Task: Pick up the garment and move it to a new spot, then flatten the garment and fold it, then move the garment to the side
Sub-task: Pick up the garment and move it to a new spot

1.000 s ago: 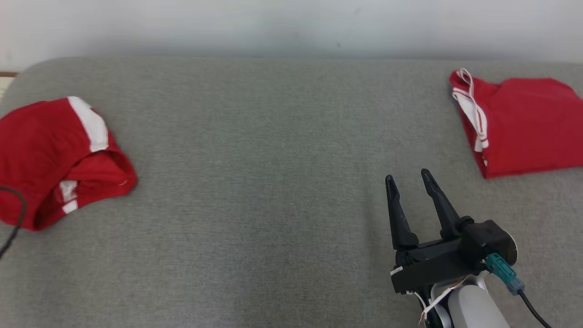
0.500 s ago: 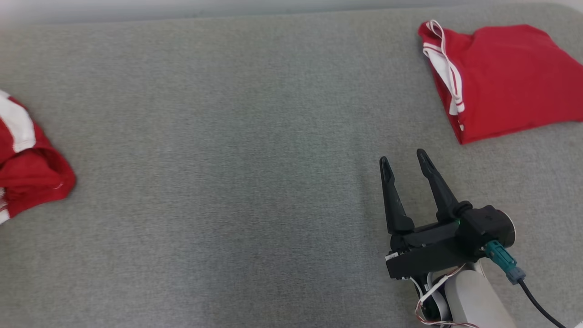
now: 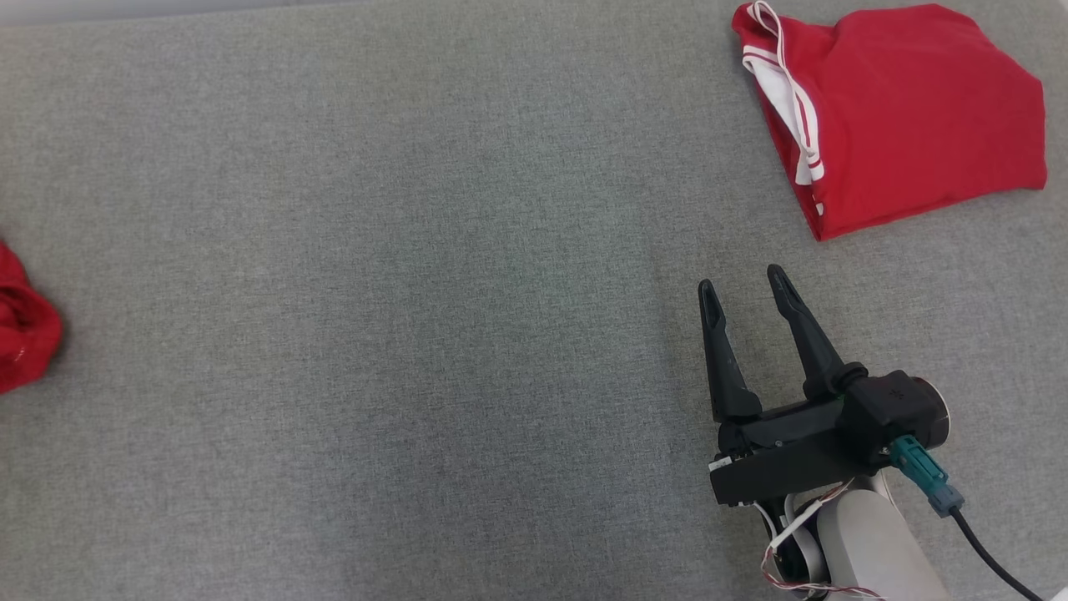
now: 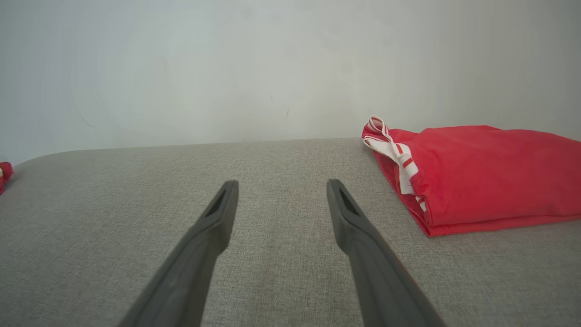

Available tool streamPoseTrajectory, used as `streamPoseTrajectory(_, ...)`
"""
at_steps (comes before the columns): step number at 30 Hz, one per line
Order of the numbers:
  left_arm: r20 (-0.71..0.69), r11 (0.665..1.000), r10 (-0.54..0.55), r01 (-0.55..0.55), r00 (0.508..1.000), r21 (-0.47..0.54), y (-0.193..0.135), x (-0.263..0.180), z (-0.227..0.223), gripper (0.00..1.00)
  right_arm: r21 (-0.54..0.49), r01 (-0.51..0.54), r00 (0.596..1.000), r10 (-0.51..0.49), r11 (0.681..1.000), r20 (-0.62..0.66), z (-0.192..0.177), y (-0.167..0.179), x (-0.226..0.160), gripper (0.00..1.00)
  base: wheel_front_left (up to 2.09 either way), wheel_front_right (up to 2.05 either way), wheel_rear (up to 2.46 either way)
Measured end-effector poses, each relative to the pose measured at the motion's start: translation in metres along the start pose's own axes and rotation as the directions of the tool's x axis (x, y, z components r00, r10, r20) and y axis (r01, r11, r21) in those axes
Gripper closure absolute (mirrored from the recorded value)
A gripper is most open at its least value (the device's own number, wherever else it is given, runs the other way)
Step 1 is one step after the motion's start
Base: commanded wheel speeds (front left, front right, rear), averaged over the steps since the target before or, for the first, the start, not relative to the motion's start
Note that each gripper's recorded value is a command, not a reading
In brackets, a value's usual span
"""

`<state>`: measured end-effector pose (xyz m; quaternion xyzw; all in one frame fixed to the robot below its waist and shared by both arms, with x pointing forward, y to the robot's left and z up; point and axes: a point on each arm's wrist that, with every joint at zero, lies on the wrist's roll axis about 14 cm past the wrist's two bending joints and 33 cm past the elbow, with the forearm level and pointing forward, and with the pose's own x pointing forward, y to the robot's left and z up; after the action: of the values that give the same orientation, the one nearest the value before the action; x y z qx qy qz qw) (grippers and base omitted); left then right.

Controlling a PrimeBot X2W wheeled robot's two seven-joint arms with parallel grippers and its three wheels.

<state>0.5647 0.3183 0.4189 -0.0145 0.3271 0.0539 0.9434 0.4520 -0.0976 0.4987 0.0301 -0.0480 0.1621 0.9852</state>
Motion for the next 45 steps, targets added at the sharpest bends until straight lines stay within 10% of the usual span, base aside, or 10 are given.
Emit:
streamPoseTrajectory(9, -0.072, 1.000, 0.004, -0.003, 0.997, 0.007, 0.002, 0.002, -0.011, 0.00, -0.004, 0.003, 1.000, -0.003, 1.000, -0.009, -0.003, -0.001, 0.000, 0.00, 0.00, 0.00, 0.00)
streamPoseTrajectory(10, -0.071, 1.000, 0.002, -0.001, 0.997, 0.007, 0.001, 0.002, -0.012, 0.12, -0.004, 0.002, 1.000, -0.003, 1.000, -0.010, -0.003, -0.001, 0.000, 0.00, 0.00, 0.00, 0.00)
streamPoseTrajectory(11, -0.070, 1.000, -0.001, 0.002, 0.998, 0.009, 0.000, 0.002, -0.012, 0.73, -0.006, 0.001, 1.000, -0.002, 1.000, -0.012, -0.004, -0.001, 0.000, 0.00, 0.00, 0.00, 0.00)
streamPoseTrajectory(12, -0.066, 1.000, -0.005, 0.005, 0.998, 0.014, -0.001, 0.002, -0.012, 1.00, -0.006, 0.001, 1.000, -0.001, 1.000, -0.012, -0.004, -0.001, 0.000, 0.00, 0.00, 0.00, 0.00)
streamPoseTrajectory(27, 0.307, 0.997, -0.081, 0.072, 0.948, 0.039, -0.011, -0.036, 0.076, 1.00, 0.008, -0.013, 1.000, 0.013, 1.000, 0.017, 0.008, 0.006, 0.002, 0.00, 0.00, 0.00, 0.00)
streamPoseTrajectory(45, 0.611, 0.905, -0.417, 0.248, 0.673, 0.345, -0.121, -0.138, 0.197, 1.00, 0.032, 0.002, 0.996, -0.005, 1.000, 0.089, 0.040, 0.008, -0.011, 0.00, 0.00, 0.00, 0.00)
